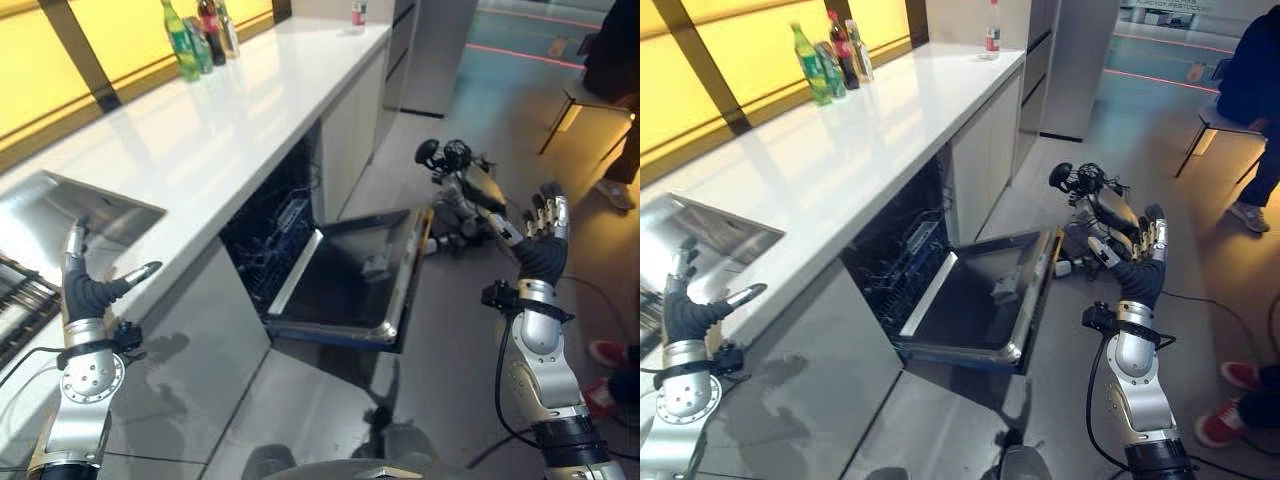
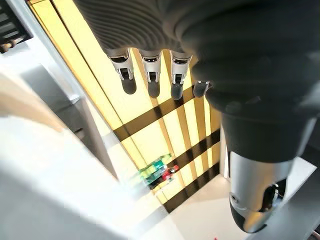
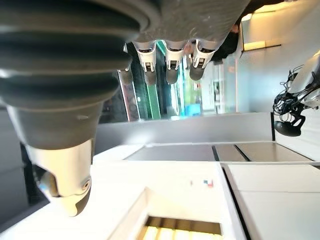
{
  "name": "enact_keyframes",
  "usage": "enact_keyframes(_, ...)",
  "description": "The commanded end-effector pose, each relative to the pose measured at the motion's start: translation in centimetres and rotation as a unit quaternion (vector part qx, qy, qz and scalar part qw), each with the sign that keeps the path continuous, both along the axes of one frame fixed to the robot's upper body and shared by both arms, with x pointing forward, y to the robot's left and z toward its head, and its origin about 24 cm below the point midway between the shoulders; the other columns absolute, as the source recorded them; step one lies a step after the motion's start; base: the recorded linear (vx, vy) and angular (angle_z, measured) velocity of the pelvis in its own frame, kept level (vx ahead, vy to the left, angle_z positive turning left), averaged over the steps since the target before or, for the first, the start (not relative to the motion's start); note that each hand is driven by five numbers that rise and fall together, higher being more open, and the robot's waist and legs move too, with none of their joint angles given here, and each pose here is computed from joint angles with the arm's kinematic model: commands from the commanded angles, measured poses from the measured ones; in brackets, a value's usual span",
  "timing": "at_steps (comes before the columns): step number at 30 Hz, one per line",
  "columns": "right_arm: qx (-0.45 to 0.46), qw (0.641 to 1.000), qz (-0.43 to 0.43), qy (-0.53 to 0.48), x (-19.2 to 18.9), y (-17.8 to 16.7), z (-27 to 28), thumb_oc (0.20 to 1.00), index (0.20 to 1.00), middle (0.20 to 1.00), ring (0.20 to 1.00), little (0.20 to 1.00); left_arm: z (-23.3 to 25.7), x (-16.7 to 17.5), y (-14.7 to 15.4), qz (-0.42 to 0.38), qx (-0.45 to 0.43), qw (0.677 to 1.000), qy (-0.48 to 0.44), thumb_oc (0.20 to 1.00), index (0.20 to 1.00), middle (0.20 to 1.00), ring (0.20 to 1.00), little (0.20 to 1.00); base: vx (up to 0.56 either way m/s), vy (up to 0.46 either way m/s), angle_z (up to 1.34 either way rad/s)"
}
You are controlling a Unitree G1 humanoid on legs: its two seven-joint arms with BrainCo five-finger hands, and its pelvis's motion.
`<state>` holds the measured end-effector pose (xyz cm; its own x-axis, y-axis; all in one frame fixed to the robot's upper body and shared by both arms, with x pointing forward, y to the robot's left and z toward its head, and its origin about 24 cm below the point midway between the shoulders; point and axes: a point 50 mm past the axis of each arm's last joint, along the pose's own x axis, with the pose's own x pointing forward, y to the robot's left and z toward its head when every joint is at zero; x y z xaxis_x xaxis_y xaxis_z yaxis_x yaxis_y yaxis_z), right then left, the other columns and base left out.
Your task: Pick up plates and place into dishwasher.
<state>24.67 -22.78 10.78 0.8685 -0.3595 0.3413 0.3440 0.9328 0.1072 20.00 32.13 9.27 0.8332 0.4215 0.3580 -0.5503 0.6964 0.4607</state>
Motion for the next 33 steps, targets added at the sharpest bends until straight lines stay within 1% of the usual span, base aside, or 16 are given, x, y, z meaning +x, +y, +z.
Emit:
enact_keyframes(1, -0.006, 0.998, 0.031, -0.051, -0.1, 1.2, 1.6, 1.0, 1.0, 1.0, 1.0, 1.0, 2.4, -0.3, -0.2, -0.006, 0.021, 0.998, -0.061, 1.0, 1.0, 1.0, 1.0, 1.0, 0.12, 0.013, 0.38)
enact_keyframes(4, -0.005, 0.999, 0.027, -0.045, 0.0, 1.8, 1.1, 1.0, 1.0, 1.0, 1.0, 1.0, 2.6, 0.3, -1.0, -0.012, 0.019, 0.997, -0.076, 1.0, 1.0, 1.0, 1.0, 1.0, 0.07, 0.025, 0.19)
enact_keyframes(8, 0.042, 0.999, 0.016, -0.014, -0.2, 1.4, -1.3, 1.0, 1.0, 1.0, 1.0, 1.0, 2.3, 1.1, -1.6, -0.005, 0.027, 0.996, -0.083, 1.0, 1.0, 1.0, 1.0, 1.0, 0.02, 0.073, 0.37)
enact_keyframes(12, 0.056, 0.998, -0.026, 0.006, -0.2, 0.2, -3.0, 1.0, 1.0, 1.0, 1.0, 1.0, 2.2, 3.1, -3.2, -0.01, 0.004, 0.993, -0.119, 1.0, 1.0, 1.0, 1.0, 1.0, -0.17, 0.21, 0.2)
enact_keyframes(13, 0.058, 0.997, -0.052, 0.007, 0.0, -0.3, -3.2, 1.0, 1.0, 1.0, 1.0, 1.0, 2.0, 3.6, -4.2, -0.014, -0.002, 0.992, -0.128, 1.0, 1.0, 1.0, 1.0, 1.0, -0.25, 0.271, 0.14)
enact_keyframes(15, 0.061, 0.996, -0.071, 0.009, 0.4, -1.0, -3.3, 1.0, 1.0, 1.0, 1.0, 1.0, 1.8, 3.7, -5.2, -0.009, -0.013, 0.99, -0.14, 1.0, 1.0, 1.0, 1.0, 1.0, -0.18, 0.266, 0.1)
enact_keyframes(17, 0.046, 0.996, -0.08, 0.014, 0.8, -1.4, -3.4, 1.0, 1.0, 1.0, 1.0, 1.0, 1.4, 3.2, -5.3, 0.003, -0.024, 0.989, -0.144, 1.0, 1.0, 1.0, 1.0, 1.0, -0.08, 0.22, -0.07)
enact_keyframes(20, 0.083, 0.993, -0.084, 0.025, 1.1, -1.6, -4.0, 1.0, 1.0, 1.0, 1.0, 1.0, 1.7, 2.9, -4.9, 0.006, -0.027, 0.988, -0.15, 1.0, 1.0, 1.0, 1.0, 1.0, -0.09, 0.148, -0.33)
enact_keyframes(22, 0.122, 0.987, -0.099, 0.025, 1.2, -2.4, -4.5, 1.0, 1.0, 1.0, 1.0, 1.0, 2.0, 3.3, -5.4, -0.003, -0.026, 0.987, -0.159, 1.0, 1.0, 1.0, 1.0, 1.0, -0.1, 0.123, -0.19)
enact_keyframes(24, 0.13, 0.985, -0.11, 0.026, 1.4, -2.8, -4.6, 1.0, 1.0, 1.0, 1.0, 1.0, 2.1, 3.5, -5.9, -0.004, -0.033, 0.986, -0.165, 1.0, 1.0, 1.0, 1.0, 1.0, -0.06, 0.144, 0.01)
enact_keyframes(29, 0.175, 0.98, -0.09, 0.015, 2.6, -2.6, -4.3, 1.0, 1.0, 1.0, 1.0, 1.0, 2.6, 3.9, -6.9, -0.012, -0.038, 0.982, -0.184, 1.0, 1.0, 1.0, 1.0, 1.0, -0.06, 0.139, -0.03)
enact_keyframes(33, 0.202, 0.978, -0.051, 0.006, 4.2, -1.9, -3.8, 1.0, 1.0, 1.0, 1.0, 1.0, 3.7, 4.3, -7.6, -0.023, -0.032, 0.978, -0.206, 1.0, 1.0, 1.0, 1.0, 1.0, -0.06, 0.069, 0.0)
